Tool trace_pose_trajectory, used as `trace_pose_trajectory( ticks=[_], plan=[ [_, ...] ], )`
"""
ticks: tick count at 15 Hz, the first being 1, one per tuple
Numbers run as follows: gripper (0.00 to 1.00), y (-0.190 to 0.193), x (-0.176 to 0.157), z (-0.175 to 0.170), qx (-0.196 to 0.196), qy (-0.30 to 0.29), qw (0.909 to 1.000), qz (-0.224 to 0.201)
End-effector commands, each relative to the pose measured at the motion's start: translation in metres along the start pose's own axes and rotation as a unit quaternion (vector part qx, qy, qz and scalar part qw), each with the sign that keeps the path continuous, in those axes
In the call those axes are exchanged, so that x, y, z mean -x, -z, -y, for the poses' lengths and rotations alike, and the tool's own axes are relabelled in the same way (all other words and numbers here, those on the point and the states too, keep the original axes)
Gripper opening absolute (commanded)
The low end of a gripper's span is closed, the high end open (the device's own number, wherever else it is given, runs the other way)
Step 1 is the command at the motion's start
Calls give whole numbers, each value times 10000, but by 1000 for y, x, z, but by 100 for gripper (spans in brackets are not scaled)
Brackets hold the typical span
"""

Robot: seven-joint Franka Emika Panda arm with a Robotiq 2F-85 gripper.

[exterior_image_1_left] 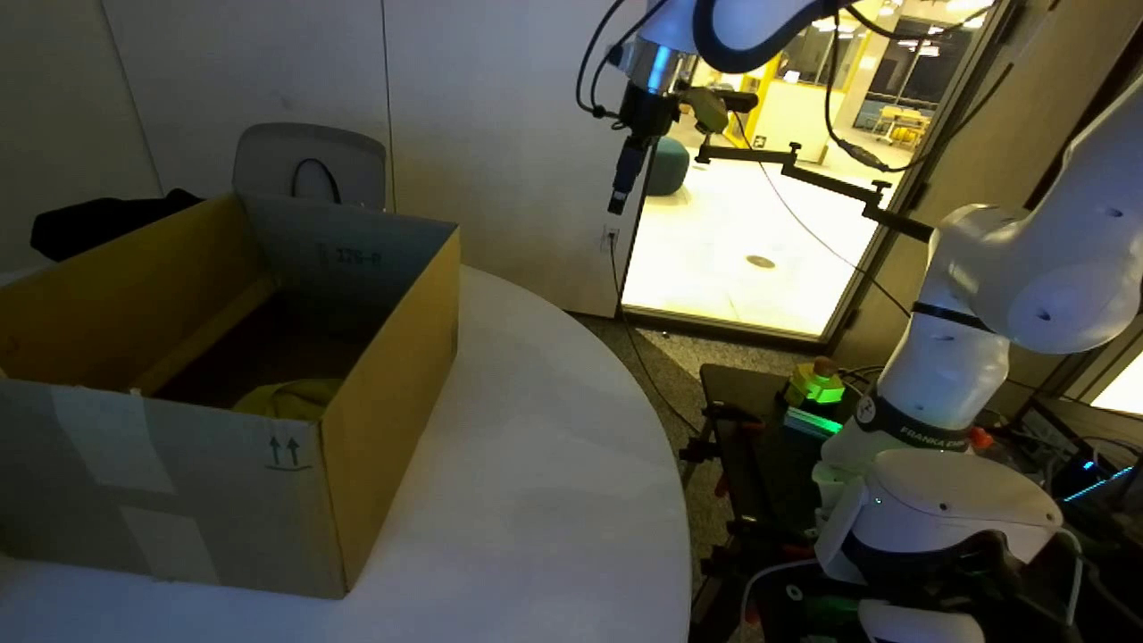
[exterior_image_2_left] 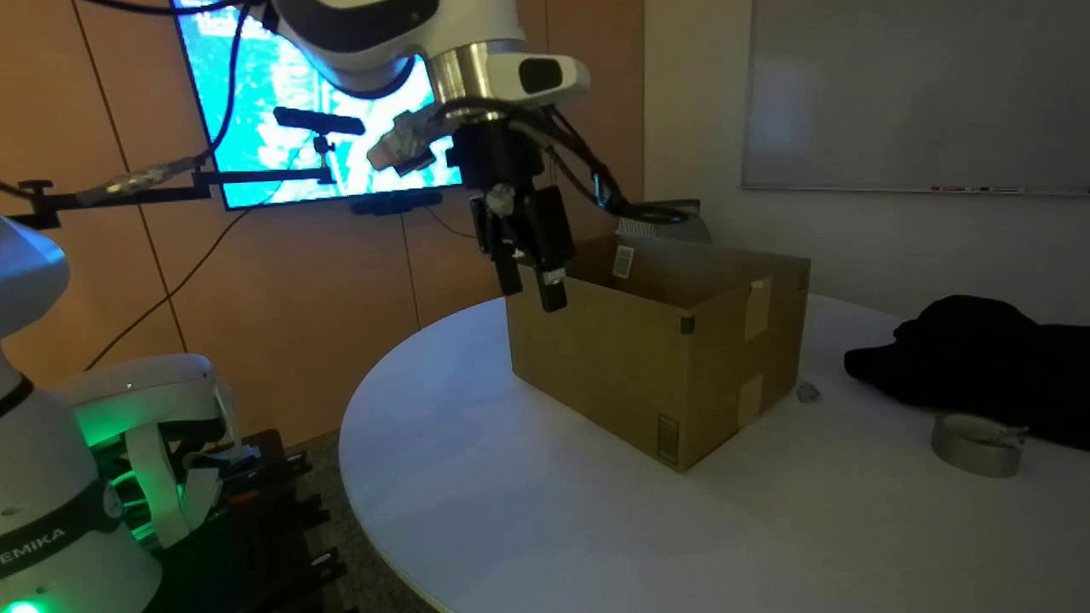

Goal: Put the marker on the cloth, then fold the cloth and put it in the box

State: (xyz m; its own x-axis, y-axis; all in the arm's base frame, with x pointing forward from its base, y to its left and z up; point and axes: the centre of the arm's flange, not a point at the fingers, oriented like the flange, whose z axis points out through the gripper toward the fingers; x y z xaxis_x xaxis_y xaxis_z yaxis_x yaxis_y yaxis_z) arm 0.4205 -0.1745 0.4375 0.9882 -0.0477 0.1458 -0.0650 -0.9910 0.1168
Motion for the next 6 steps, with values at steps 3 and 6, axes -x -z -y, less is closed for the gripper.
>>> trace_pose_trajectory(
  ticks=[3, 6],
  plan=[
    [100, -30, 44, 14, 131, -17, 9942, -1065],
    [100, -35, 36, 15, 46, -8, 9964, -848]
  ],
)
